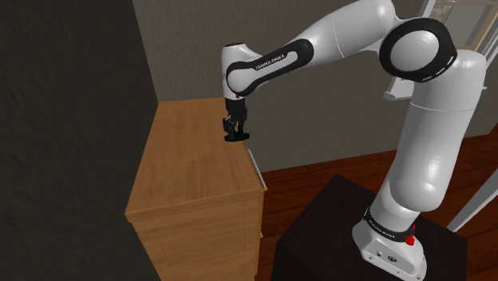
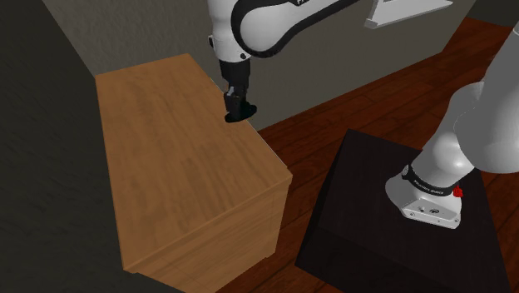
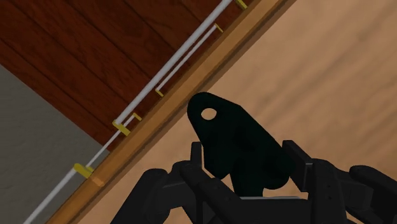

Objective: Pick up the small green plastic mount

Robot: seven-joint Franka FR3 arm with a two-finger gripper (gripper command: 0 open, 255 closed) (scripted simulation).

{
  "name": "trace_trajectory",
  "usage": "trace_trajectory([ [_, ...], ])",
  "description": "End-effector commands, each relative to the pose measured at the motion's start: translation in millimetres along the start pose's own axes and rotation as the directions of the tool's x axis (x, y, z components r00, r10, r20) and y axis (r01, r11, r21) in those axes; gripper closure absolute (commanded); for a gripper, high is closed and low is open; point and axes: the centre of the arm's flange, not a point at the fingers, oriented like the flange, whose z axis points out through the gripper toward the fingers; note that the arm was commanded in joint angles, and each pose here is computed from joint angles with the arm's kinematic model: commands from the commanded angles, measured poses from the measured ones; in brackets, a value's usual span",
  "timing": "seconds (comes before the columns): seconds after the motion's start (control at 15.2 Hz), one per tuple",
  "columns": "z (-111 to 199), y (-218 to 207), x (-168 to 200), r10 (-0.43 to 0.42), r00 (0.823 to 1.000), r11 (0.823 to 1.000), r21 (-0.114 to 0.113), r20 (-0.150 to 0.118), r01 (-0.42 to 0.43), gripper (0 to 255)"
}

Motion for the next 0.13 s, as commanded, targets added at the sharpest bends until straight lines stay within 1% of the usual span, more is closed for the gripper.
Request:
trace_trajectory([
  [0.0,-6.6,0.5,0.1,0.0,1.0,1.0,0.0,0.0,0.0,255],
  [0.07,-6.6,0.5,0.1,0.0,1.0,1.0,0.0,0.0,0.0,255],
])
